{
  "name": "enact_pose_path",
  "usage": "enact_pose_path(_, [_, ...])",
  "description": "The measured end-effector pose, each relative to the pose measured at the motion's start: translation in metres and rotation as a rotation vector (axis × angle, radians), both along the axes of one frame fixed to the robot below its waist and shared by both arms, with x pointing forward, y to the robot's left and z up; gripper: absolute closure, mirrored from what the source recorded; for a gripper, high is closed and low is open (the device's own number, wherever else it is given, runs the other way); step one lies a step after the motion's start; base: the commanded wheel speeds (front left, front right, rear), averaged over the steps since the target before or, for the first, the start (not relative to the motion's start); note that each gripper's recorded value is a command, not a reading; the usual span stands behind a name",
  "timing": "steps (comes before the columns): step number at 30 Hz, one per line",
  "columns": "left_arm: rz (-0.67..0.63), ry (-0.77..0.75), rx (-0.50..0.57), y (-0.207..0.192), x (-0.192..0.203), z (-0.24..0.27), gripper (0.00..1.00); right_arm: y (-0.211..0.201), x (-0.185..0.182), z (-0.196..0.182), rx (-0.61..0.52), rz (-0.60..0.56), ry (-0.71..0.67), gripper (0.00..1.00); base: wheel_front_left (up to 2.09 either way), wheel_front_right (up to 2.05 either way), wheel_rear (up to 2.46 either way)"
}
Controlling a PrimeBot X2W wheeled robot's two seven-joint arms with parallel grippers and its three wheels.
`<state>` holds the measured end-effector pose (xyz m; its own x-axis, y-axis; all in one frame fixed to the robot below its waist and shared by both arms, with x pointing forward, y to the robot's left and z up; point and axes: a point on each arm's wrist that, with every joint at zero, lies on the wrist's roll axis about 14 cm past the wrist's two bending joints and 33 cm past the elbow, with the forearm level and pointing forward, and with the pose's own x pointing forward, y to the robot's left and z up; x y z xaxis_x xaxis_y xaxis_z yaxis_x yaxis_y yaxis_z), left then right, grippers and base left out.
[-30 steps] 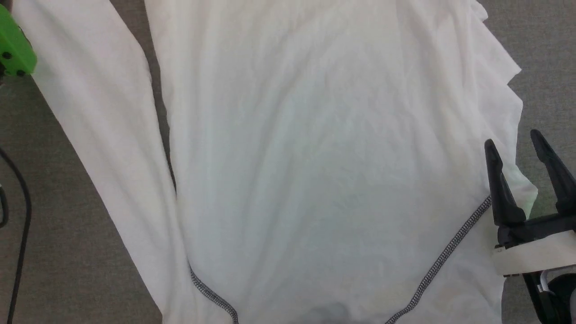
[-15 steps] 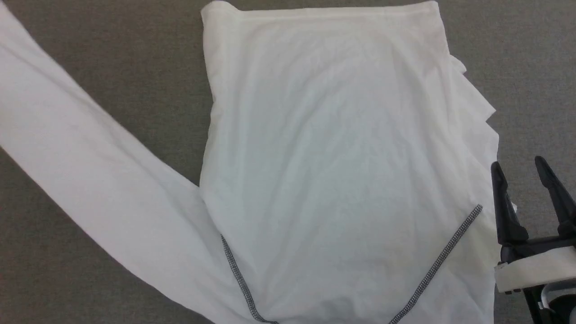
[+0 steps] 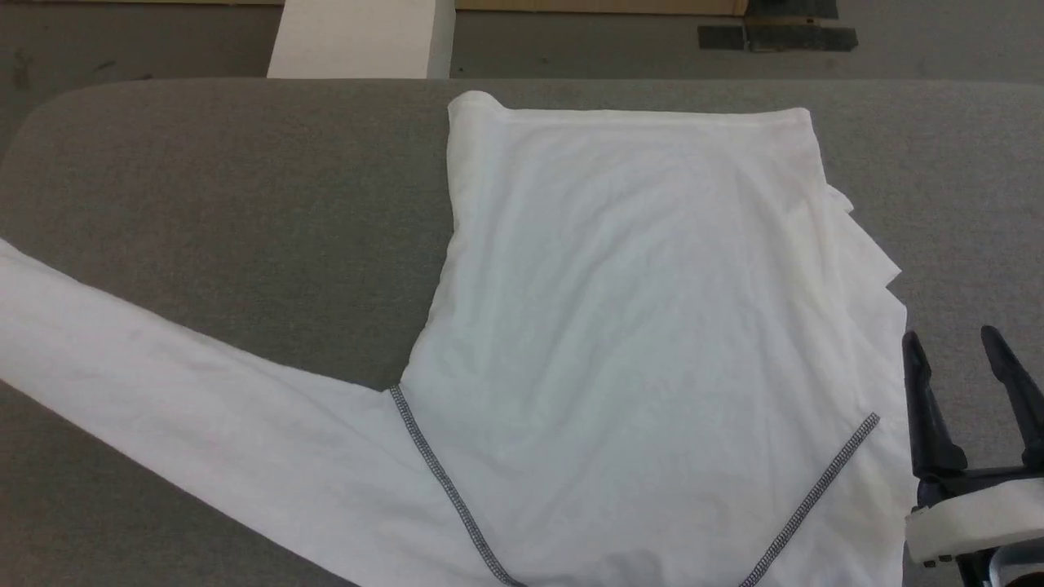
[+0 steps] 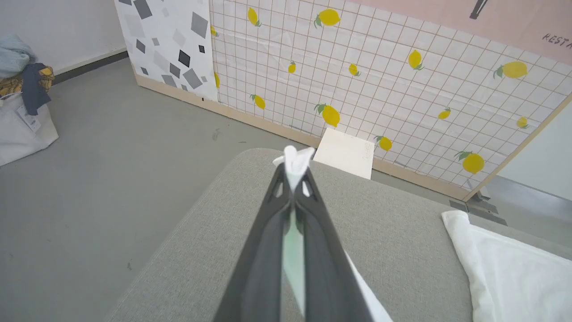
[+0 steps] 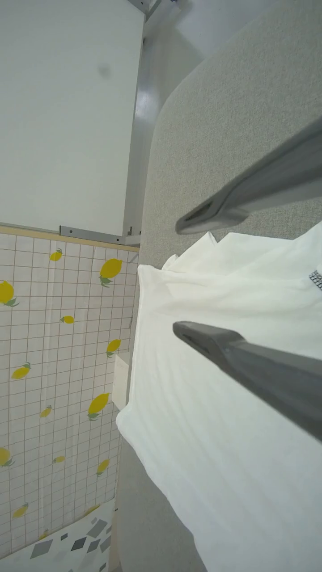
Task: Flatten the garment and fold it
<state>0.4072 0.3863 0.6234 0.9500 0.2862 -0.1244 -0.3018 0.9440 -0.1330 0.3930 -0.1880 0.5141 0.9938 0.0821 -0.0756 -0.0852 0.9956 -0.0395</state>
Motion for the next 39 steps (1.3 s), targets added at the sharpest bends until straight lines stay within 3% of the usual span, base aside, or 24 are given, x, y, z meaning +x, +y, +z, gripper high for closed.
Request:
enact_pose_path(4, [-0.027, -0.067, -0.008, -0.011, -0.016, 0.02, 1.0, -0.004, -0.002, 0.012, -0.01, -0.011, -0.028, 0.0, 0.0, 0.0, 0.0])
enact_pose_path(8, [-0.143, -0.135, -0.044, -0.051, -0.017, 0.039, 1.0, -0.013, -0.006, 0.021, -0.021, -0.039, -0.049, 0.0, 0.0, 0.0, 0.0])
enact_pose_path(16, [-0.562, -0.2, -0.142, -0.195, -0.01, 0.071, 1.0, -0.037, -0.014, 0.039, -0.054, -0.114, -0.09, 0.0, 0.0, 0.0, 0.0])
enact_pose_path(24, [-0.967, -0.189, -0.29, -0.342, -0.029, 0.075, 1.0, -0.06, -0.026, 0.043, -0.061, -0.188, -0.093, 0.0, 0.0, 0.0, 0.0])
enact_pose_path(31, [-1.221, -0.004, -0.461, -0.45, -0.066, 0.025, 1.0, -0.071, -0.035, 0.041, -0.06, -0.232, -0.083, 0.0, 0.0, 0.0, 0.0])
enact_pose_path(35, [-1.221, 0.095, -0.536, -0.478, -0.075, -0.025, 1.0, -0.076, -0.038, 0.036, -0.058, -0.253, -0.066, 0.0, 0.0, 0.0, 0.0])
enact_pose_path(39, [-1.194, 0.167, -0.504, -0.494, -0.071, -0.076, 1.0, -0.08, -0.037, 0.028, -0.058, -0.265, -0.043, 0.0, 0.0, 0.0, 0.0])
